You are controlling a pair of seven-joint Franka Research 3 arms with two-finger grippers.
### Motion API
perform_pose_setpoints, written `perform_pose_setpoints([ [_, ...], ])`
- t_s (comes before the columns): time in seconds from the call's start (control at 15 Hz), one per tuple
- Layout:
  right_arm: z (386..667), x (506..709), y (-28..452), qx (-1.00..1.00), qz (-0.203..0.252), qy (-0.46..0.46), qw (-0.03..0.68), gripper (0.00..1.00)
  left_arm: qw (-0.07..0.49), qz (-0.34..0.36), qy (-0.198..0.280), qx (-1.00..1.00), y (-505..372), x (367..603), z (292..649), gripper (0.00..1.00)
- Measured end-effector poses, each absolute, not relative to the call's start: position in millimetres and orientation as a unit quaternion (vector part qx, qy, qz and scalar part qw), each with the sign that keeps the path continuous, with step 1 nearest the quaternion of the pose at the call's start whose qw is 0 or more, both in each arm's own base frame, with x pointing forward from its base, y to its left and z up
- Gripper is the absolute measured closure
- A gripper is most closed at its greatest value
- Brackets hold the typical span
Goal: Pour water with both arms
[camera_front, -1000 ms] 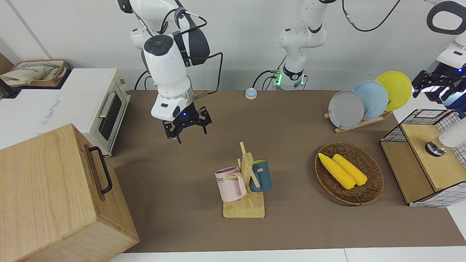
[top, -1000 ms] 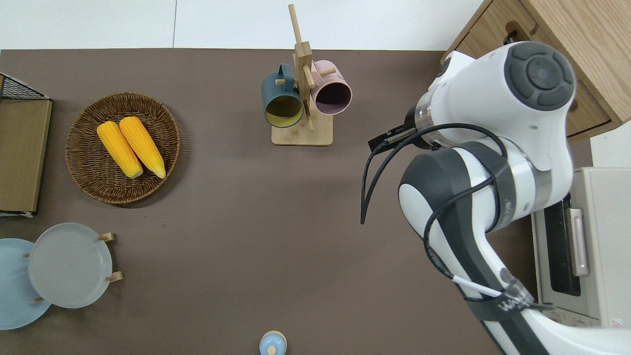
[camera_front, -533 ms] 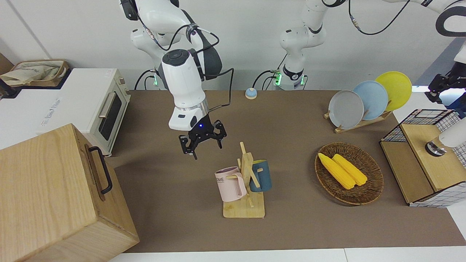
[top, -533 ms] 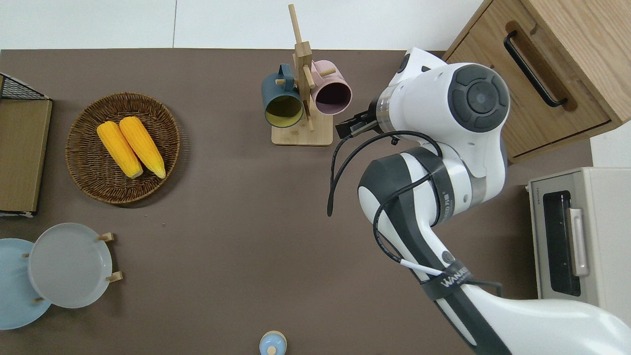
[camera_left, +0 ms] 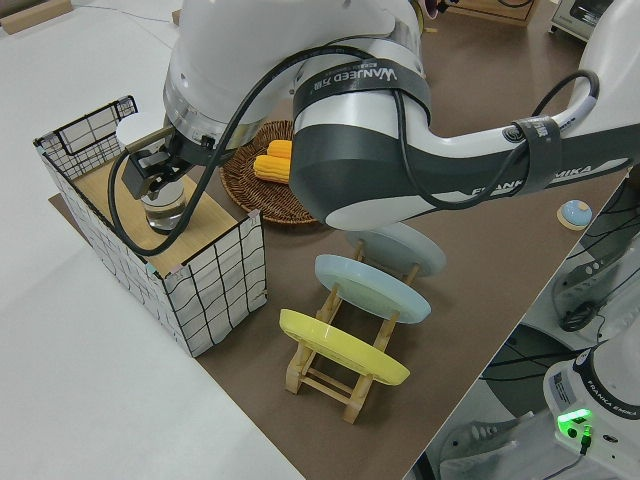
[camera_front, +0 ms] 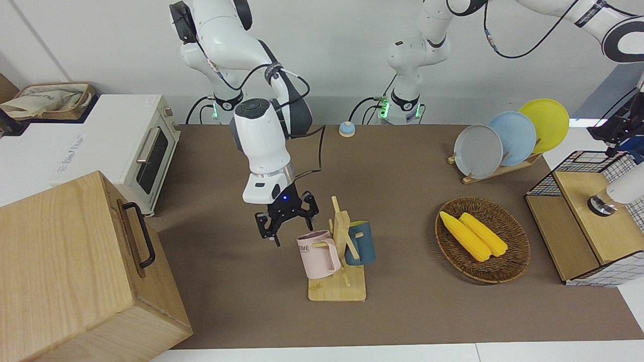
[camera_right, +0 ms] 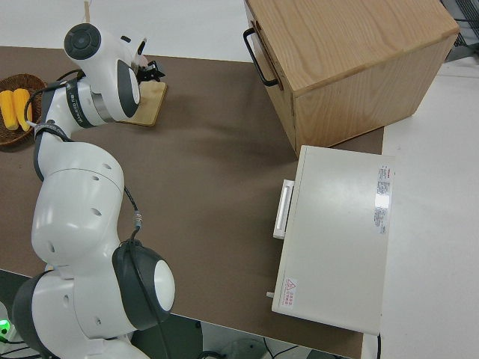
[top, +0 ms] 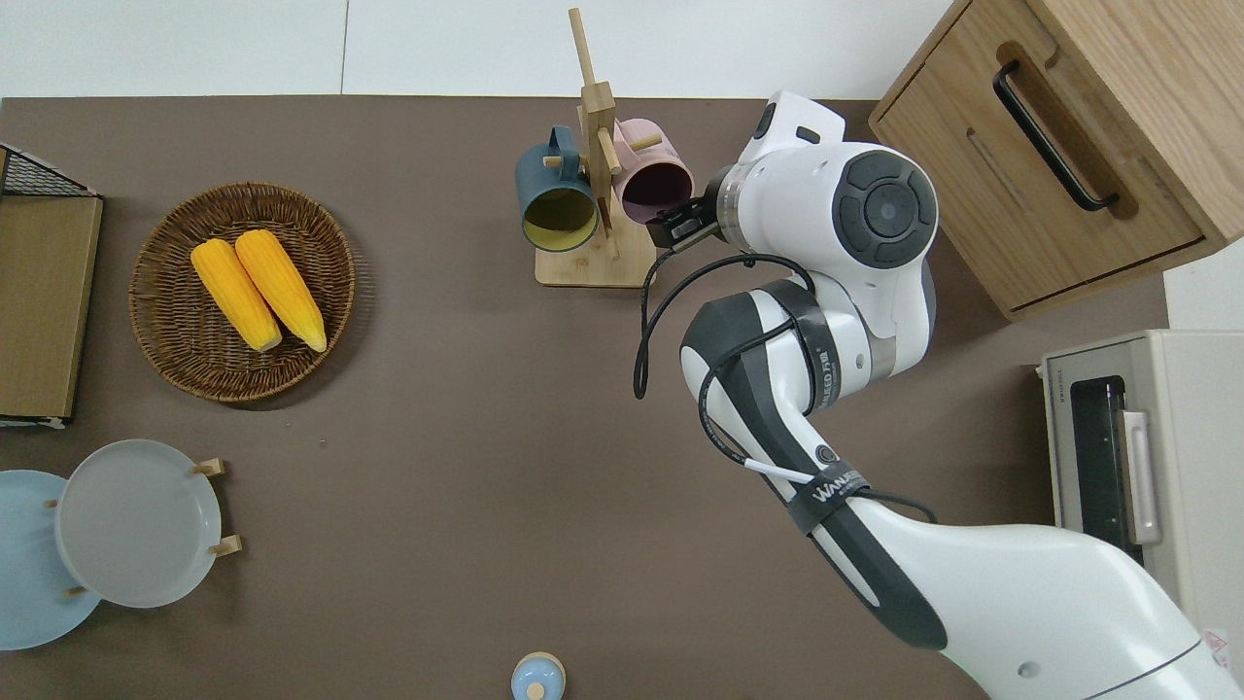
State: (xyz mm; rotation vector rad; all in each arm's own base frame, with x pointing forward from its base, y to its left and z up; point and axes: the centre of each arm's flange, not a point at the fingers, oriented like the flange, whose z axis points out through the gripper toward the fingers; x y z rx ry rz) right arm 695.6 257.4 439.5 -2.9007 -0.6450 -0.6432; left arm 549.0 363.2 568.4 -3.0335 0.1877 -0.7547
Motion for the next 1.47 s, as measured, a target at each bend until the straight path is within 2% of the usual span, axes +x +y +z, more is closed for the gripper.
perform_pose_setpoints([
  [0.07, 442, 699, 258, -0.952, -0.215, -0.212, 0.051, 0.13, 0.003, -0.25, 0.057, -0.967, 364, 552, 565, 0.0],
  [0.33, 447, 709, 258, -0.949, -0.228, -0.209, 0.051, 0.56, -0.007, -0.297, 0.039, -0.954, 367, 565, 545, 0.0],
  [0.6, 448, 712, 260, -0.948, -0.235, -0.21, 0.053, 0.93, -0.005, -0.326, 0.038, -0.945, 369, 576, 528, 0.0],
  [0.93, 449, 714, 260, -0.947, -0.239, -0.209, 0.053, 0.95, 0.004, -0.336, 0.039, -0.941, 360, 589, 516, 0.0],
  [1.47, 454, 721, 237, -0.956, -0.229, -0.177, 0.056, 0.95, -0.003, -0.338, 0.025, -0.941, 363, 593, 499, 0.0],
])
